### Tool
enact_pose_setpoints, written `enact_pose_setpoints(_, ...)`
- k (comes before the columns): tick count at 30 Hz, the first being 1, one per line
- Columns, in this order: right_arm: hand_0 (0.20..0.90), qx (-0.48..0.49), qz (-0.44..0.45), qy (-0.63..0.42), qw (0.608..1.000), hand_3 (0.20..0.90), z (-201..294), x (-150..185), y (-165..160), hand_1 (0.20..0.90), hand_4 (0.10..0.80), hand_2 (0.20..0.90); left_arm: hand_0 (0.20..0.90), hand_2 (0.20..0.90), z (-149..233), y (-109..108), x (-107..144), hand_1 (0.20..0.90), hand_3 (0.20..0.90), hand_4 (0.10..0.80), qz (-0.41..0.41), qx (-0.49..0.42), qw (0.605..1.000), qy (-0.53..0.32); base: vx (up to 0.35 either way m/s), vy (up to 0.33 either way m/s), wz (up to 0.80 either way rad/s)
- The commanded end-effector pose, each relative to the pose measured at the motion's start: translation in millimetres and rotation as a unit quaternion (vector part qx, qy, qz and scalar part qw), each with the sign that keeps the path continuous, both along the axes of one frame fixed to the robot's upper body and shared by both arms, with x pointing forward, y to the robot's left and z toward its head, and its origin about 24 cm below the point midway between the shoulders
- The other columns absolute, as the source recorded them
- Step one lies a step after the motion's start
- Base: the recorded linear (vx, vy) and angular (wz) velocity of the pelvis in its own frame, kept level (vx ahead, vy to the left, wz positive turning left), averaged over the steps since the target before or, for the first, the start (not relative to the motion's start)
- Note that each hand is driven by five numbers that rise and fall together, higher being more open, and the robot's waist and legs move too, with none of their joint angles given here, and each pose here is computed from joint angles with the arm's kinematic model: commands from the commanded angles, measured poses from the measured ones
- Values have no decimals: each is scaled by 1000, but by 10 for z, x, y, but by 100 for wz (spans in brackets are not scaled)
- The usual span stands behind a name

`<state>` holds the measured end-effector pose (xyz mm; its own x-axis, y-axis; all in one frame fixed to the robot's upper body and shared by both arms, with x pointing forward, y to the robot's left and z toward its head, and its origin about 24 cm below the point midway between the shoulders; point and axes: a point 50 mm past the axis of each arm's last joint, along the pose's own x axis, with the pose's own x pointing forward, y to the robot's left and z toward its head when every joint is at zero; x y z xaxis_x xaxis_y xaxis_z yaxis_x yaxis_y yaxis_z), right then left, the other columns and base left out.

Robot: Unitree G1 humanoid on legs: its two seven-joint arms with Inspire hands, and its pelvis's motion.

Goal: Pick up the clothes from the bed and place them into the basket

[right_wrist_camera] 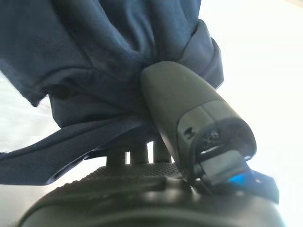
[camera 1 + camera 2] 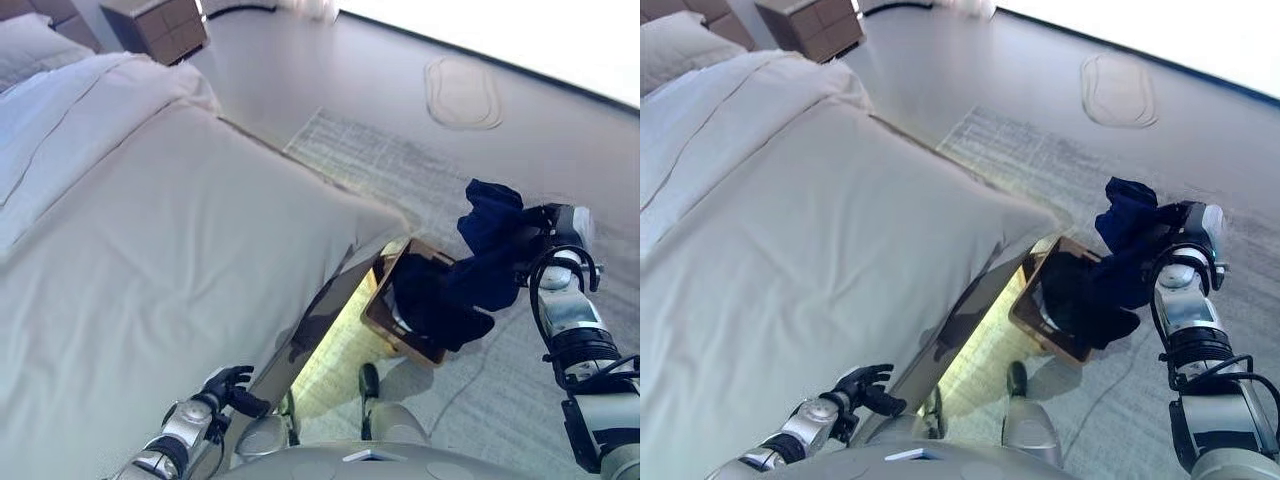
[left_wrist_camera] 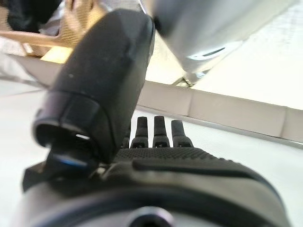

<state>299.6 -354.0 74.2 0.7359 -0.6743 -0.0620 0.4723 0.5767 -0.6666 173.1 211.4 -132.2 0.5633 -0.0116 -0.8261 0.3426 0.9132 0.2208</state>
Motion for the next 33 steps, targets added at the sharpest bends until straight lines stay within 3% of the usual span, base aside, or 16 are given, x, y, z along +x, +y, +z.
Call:
enact_pose_setpoints(1,300,-110,25,-108,988,200,829,281,-15,300,100,300,900,900,181,-18,308,900,900,800,-1,-11,997,-72,-98,-24,10)
enact_pose_setpoints(8,300,-157,27,-95,983,200,1024,455,64,300,100,300,900,900,362,-248,552,900,900,800,-10,-60,988,-141,-104,-30,0)
enact_pose_setpoints(17,300,-196,28,-108,974,200,1439,709,317,300,100,300,900,900,443,-313,631,900,900,800,-13,-70,984,-166,-74,-40,-1)
enact_pose_setpoints(18,458,-204,20,-105,973,384,1472,716,317,458,284,458,900,900,447,-318,637,900,900,800,-12,-70,983,-167,-58,-18,0)
enact_pose_setpoints(19,761,-207,18,-102,973,738,1483,723,319,761,638,761,900,900,455,-318,647,900,900,800,-11,-70,983,-169,-78,-32,1)
enact_pose_setpoints(20,900,-227,10,-79,971,900,1508,737,301,900,800,900,900,900,467,-324,668,900,900,800,-10,-67,983,-172,-62,-37,0)
enact_pose_setpoints(28,900,-217,8,-128,968,900,1589,734,339,900,800,900,900,900,523,-283,717,900,900,800,-9,-64,981,-182,-37,14,4)
enact_pose_setpoints(33,900,-160,22,-219,962,900,1530,609,377,900,800,900,900,900,507,-194,669,900,900,800,11,-68,981,-179,-2,68,0)
